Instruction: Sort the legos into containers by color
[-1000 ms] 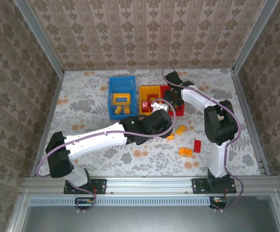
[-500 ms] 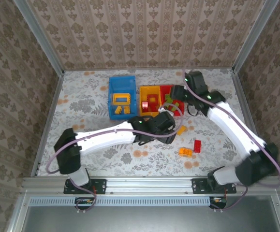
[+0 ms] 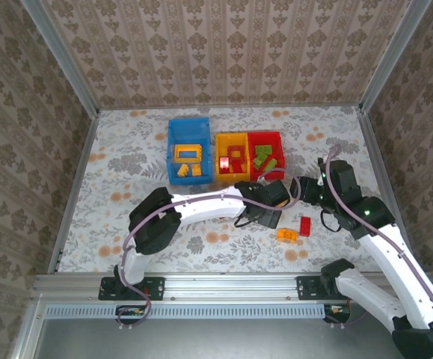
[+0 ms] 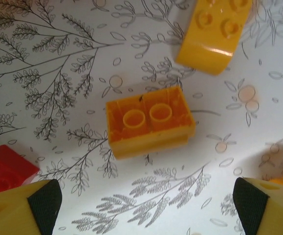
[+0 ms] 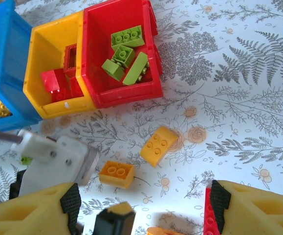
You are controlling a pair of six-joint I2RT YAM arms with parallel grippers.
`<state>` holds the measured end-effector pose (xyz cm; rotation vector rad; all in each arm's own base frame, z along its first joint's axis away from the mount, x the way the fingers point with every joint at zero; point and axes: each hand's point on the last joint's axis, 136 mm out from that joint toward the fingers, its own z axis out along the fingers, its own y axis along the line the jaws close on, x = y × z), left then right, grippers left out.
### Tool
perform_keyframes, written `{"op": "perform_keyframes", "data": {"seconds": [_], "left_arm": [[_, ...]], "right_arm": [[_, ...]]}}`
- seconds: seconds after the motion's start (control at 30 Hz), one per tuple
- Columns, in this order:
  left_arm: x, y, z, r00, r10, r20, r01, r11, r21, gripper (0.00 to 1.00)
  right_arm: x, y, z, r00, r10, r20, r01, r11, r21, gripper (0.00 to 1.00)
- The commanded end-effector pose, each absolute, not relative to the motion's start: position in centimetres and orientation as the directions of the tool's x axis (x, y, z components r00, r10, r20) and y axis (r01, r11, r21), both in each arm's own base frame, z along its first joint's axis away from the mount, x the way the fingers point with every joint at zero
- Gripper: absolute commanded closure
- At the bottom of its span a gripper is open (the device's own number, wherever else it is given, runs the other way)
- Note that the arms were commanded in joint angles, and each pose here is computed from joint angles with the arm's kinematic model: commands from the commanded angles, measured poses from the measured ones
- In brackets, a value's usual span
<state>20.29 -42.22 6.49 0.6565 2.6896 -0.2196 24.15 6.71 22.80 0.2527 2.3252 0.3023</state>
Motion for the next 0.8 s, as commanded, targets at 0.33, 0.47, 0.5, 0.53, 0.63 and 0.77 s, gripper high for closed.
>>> {"op": "perform_keyframes", "data": {"seconds": [0.33,0.47,0.5,0.53,0.63,0.77], "left_arm": [[22.6,-44.2,3.3,-0.886,0.323,-0.334,0.389,0.909,-0.152,0.31],[22.7,-44.1,3.4,-0.881,0.323,-0.346,0.392,0.908,-0.151,0.48],[22.8,-44.0,3.6,-0.879,0.320,-0.353,0.391,0.908,-0.148,0.51],[22.8,-43.7,3.9,-0.877,0.314,-0.363,0.386,0.911,-0.144,0.53],[23.1,-42.3,6.4,-0.862,0.286,-0.419,0.370,0.920,-0.131,0.54],[23.7,-38.5,11.5,-0.833,0.233,-0.502,0.331,0.936,-0.116,0.55]], "right_arm": [[21.2,5.4,22.4,-0.710,0.287,-0.643,0.129,0.951,0.282,0.29],[21.3,5.6,22.4,-0.710,0.285,-0.644,0.121,0.950,0.287,0.31],[21.3,5.6,22.4,-0.711,0.283,-0.644,0.119,0.951,0.286,0.32],[21.3,5.7,22.3,-0.712,0.277,-0.645,0.111,0.952,0.285,0.32],[21.4,6.3,22.3,-0.721,0.246,-0.648,0.066,0.955,0.289,0.34],[21.5,8.7,22.4,-0.737,0.181,-0.651,-0.057,0.943,0.327,0.38]]}}
